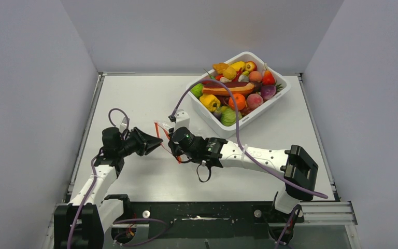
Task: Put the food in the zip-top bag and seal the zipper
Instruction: Open the zipper of the food storage bag.
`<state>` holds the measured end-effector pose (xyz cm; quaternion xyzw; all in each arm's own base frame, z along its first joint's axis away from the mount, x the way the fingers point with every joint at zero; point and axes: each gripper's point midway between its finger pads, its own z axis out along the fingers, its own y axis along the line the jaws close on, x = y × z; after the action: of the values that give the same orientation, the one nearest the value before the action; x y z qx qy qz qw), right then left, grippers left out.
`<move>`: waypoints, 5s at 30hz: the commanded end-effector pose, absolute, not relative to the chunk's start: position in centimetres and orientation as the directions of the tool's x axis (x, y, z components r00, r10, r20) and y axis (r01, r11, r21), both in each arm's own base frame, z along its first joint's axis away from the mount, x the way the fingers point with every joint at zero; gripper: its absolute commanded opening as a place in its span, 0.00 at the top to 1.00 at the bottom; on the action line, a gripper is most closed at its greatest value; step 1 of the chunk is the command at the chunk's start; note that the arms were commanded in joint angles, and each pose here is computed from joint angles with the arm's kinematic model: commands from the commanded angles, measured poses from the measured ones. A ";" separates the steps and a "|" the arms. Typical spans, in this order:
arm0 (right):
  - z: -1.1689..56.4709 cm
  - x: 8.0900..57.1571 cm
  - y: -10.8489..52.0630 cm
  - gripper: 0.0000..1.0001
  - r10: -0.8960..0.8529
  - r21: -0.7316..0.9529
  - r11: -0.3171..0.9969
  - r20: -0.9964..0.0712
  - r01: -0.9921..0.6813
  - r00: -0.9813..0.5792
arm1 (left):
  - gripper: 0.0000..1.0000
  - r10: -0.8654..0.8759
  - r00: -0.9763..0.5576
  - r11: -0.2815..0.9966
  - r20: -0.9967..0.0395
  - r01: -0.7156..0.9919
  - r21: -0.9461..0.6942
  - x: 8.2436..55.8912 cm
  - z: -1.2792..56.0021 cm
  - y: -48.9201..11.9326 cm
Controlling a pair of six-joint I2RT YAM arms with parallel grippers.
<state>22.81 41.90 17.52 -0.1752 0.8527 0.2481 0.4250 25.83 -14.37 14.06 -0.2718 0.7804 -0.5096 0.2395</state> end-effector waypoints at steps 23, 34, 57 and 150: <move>23.9 25.5 39.2 0.48 -0.130 0.085 0.918 -0.859 -0.388 -0.496 | 1.00 -0.597 -0.705 0.515 -0.381 0.027 -0.857 27.9 20.8 -13.7; 26.3 25.3 42.8 0.47 -0.074 0.196 0.856 -0.870 -0.479 -0.488 | 1.00 -0.580 -0.699 0.509 -0.418 0.090 -0.856 27.3 23.6 -14.3; 25.8 28.0 38.2 0.76 -0.117 0.012 0.961 -0.888 -0.277 -0.445 | 1.00 -0.507 -0.703 0.657 -0.500 0.061 -0.752 26.4 23.6 -13.2; 26.2 25.6 36.0 1.00 0.006 0.134 0.940 -0.926 -0.314 -0.377 | 1.00 -0.562 -0.625 0.766 -0.542 -0.146 -0.626 22.0 20.2 -9.4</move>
<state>24.72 39.19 21.93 -0.1765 0.8331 0.1373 0.5059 23.26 -11.31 17.95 -0.1990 0.8560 -0.3177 0.3559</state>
